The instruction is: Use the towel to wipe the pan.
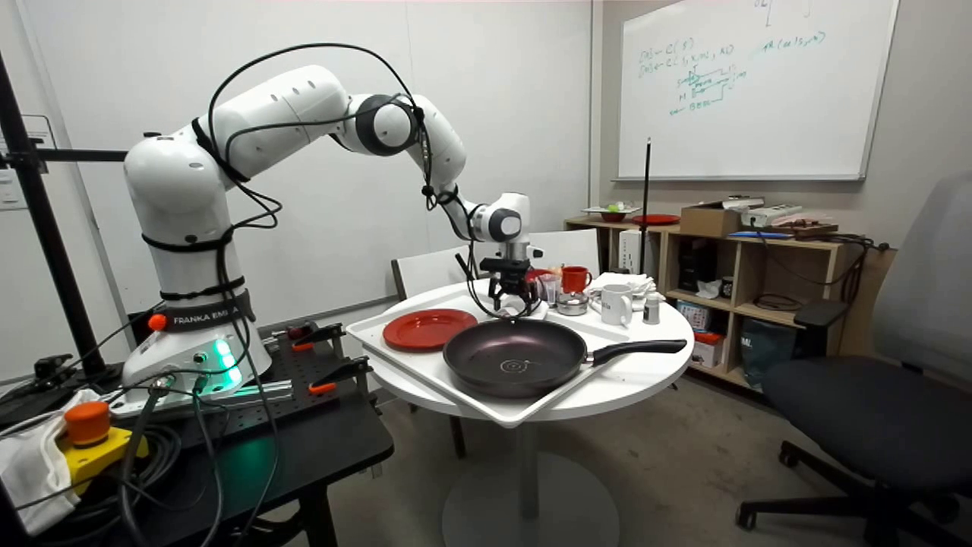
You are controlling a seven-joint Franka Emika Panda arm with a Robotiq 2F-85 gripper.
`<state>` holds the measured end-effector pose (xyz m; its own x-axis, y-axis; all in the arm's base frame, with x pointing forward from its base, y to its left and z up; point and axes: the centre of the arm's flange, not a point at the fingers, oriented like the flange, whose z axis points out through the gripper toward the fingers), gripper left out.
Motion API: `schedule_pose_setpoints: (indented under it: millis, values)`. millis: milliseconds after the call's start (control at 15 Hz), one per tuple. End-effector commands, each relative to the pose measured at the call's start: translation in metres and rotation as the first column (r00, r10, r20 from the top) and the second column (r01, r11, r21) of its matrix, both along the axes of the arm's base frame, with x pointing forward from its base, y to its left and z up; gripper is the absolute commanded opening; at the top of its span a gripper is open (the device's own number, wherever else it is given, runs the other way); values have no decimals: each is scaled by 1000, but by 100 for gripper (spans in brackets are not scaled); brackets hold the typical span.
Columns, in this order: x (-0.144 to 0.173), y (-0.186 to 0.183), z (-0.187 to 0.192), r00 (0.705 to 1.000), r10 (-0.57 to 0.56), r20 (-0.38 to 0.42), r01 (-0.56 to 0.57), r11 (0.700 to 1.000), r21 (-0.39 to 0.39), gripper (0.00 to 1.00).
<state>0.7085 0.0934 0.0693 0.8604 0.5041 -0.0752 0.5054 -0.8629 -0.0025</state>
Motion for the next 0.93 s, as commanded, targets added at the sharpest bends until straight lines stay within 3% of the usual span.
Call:
schedule_pose_setpoints:
  millis: [0, 667, 867]
  values:
    - [-15, 0, 0, 1000, -13, 7, 13, 999, 38, 74]
    - [-24, 8, 9, 999, -2, 41, -1, 998, 55, 2]
    - [-25, 10, 15, 999, -11, 33, 9, 999, 47, 4]
